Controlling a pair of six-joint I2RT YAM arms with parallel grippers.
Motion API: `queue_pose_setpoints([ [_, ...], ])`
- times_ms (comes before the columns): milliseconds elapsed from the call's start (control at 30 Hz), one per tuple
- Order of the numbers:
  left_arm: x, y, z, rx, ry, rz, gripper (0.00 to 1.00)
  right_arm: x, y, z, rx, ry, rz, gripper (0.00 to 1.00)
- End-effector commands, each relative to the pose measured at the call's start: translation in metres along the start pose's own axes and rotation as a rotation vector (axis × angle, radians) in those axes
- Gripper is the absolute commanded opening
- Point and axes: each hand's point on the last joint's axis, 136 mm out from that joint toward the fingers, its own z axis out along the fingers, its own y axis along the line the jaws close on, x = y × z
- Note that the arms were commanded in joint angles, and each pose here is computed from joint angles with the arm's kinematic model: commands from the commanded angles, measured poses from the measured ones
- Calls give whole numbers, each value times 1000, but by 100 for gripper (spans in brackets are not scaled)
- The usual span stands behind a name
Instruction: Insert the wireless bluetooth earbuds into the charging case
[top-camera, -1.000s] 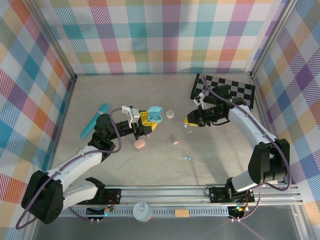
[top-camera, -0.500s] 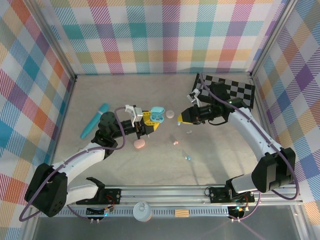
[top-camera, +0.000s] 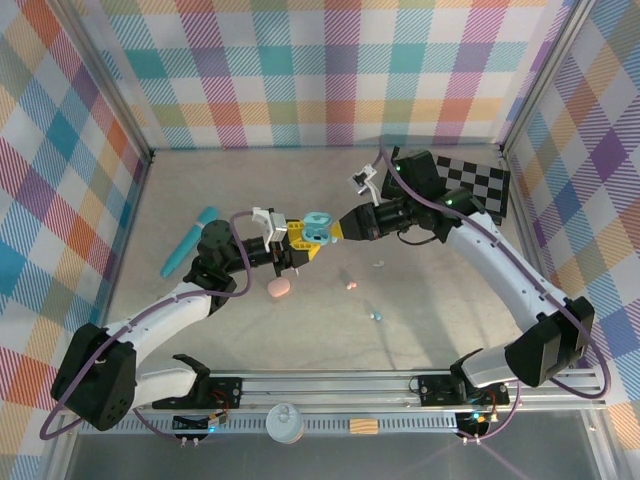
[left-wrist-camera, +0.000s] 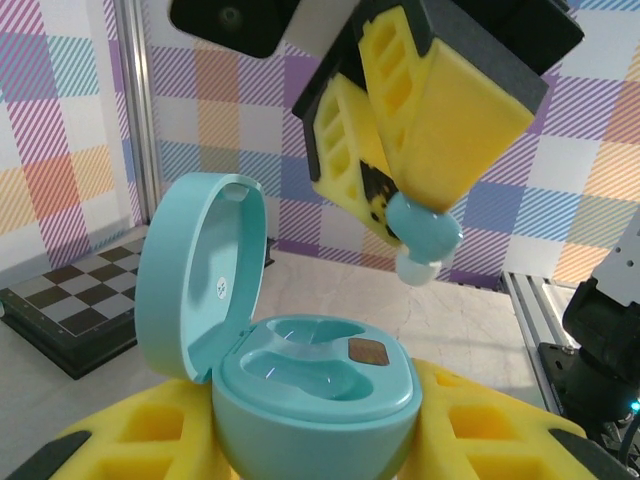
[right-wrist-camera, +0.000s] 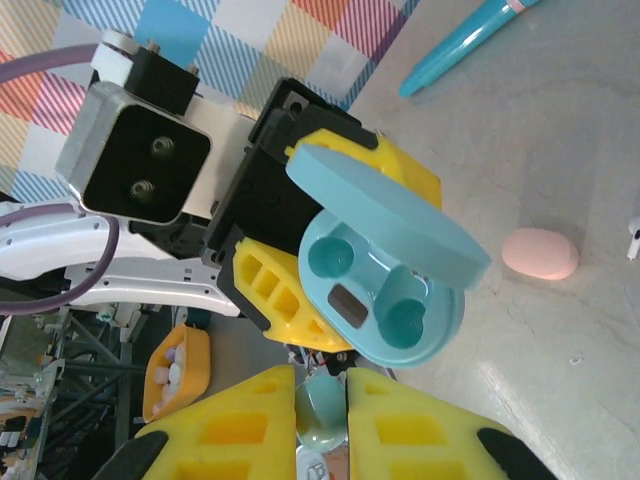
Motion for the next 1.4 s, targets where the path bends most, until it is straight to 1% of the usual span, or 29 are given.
queue_pose_setpoints([
  [0, -17, -4, 0, 32, -33, 53, 32, -14, 4, 3, -8, -20, -41, 15],
  [500, -22, -5, 2, 54, -67, 34, 32, -16, -2, 16, -22, 8, -43, 15],
  [967, -23, -5, 1, 50, -67, 33, 32, -13, -5, 24, -31, 19, -34, 15],
  [1100, -24, -5, 1, 53, -72, 35, 32, -12, -8, 25, -14, 20, -36, 15],
  [1233, -26, -7, 0, 58, -76, 36, 32, -11, -15, 27, 29, 28, -27, 17],
  [1367, -26, -8, -1, 59, -78, 34, 32, -12, -19, 27, 52, 22, -20, 22],
])
